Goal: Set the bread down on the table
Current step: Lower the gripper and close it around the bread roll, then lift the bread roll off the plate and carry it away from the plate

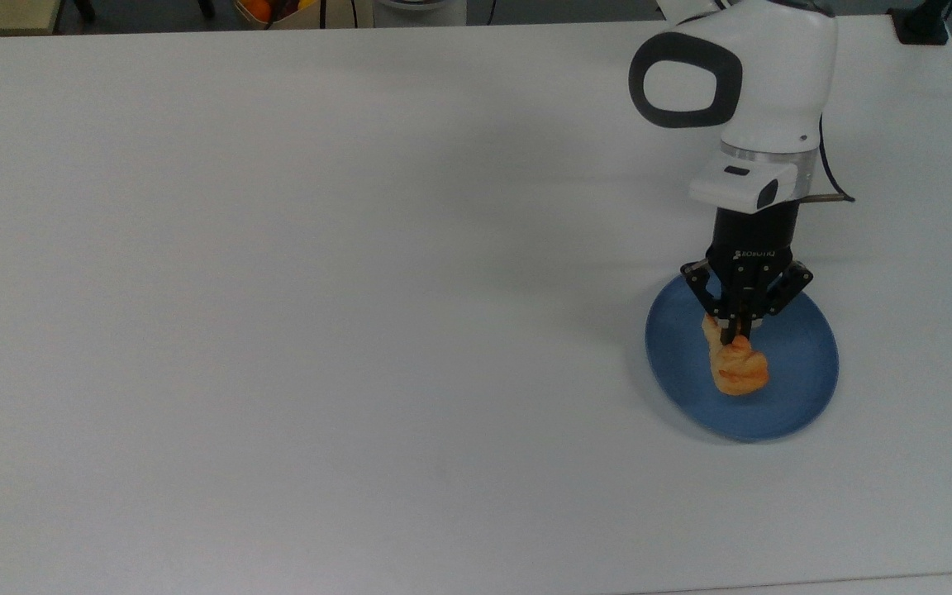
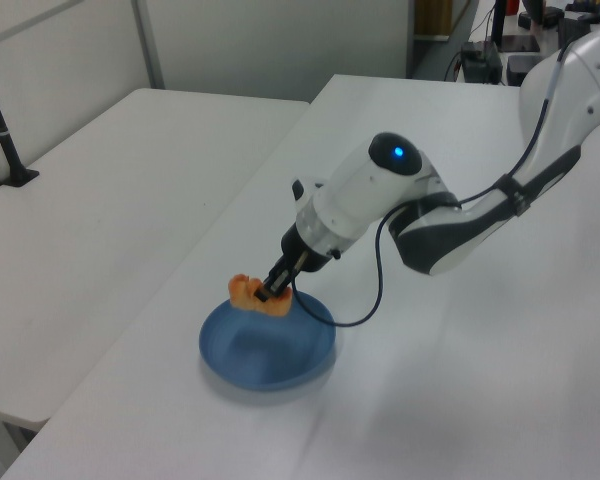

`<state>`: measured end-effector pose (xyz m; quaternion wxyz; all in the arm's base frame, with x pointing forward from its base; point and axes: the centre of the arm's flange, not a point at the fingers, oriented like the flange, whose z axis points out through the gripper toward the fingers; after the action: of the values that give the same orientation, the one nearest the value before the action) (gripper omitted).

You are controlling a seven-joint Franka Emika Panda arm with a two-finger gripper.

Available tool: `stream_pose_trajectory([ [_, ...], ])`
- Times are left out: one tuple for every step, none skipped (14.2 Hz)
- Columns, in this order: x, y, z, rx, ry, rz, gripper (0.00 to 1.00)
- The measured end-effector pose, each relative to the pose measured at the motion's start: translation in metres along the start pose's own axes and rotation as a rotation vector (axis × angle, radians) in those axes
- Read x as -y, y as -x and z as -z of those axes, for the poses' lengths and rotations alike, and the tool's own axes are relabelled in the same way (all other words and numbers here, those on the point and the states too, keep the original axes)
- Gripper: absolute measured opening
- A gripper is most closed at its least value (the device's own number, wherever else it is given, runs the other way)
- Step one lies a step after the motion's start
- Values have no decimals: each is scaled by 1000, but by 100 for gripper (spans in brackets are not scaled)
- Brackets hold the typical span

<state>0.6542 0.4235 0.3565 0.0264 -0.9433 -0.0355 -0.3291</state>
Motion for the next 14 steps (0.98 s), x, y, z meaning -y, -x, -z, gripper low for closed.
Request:
stream_pose_trajectory([
  [-3,-4,10,-2,-2,-5,11],
  [-11,-13,26,-1,11,-18,11],
  [-19,-21,40,12,22,-40,11],
  [-25,-26,51,32,26,-55,11],
  [-32,-32,62,59,25,-65,11],
  [-40,-39,74,91,19,-71,11],
  [-50,-47,87,127,11,-75,11],
  [-59,-54,100,162,4,-74,11],
  [-69,-61,113,195,-3,-69,11],
  [-80,-66,124,230,-8,-60,11],
  [-91,-69,133,266,-11,-49,11],
  [-102,-71,141,305,-12,-34,11],
  [-114,-73,146,346,-19,-17,11],
  [-134,-75,153,399,-38,11,11],
])
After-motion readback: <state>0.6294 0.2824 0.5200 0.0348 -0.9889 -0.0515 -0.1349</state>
